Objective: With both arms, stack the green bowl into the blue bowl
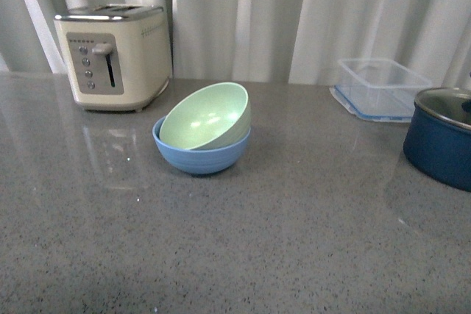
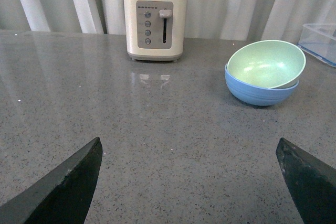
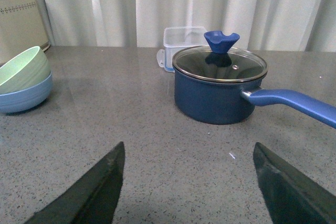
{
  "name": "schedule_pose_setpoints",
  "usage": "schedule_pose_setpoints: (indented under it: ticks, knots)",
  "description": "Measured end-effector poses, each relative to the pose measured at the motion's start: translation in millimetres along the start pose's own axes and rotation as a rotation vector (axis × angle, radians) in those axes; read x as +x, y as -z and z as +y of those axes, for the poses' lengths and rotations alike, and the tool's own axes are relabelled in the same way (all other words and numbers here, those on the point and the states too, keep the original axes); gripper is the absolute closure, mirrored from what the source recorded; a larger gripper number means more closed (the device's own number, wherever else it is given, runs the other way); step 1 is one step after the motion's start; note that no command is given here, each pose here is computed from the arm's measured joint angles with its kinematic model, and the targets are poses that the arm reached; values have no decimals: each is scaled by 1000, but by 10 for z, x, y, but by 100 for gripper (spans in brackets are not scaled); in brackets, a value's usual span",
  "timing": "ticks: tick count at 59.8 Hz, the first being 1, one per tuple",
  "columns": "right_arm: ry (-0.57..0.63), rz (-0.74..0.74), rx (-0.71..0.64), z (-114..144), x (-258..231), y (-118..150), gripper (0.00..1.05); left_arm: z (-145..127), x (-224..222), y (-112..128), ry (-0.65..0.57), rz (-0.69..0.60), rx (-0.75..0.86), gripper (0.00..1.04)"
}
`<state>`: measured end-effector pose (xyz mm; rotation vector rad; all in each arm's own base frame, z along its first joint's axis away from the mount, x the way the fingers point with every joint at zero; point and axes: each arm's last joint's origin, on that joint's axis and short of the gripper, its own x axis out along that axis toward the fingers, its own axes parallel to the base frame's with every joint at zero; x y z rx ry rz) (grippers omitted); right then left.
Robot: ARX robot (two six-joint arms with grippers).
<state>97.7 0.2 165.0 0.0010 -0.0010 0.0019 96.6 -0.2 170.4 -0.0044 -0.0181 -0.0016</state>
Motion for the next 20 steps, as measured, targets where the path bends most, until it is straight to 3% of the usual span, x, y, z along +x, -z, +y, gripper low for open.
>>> schedule_pose_setpoints:
  ticks: [5, 20]
  knots:
    - [0, 0, 1, 0, 0, 0, 8, 0, 0, 0, 0, 0, 0, 7]
    - [0, 0, 1, 0, 0, 0, 10, 0, 0, 0, 0, 0, 0, 7]
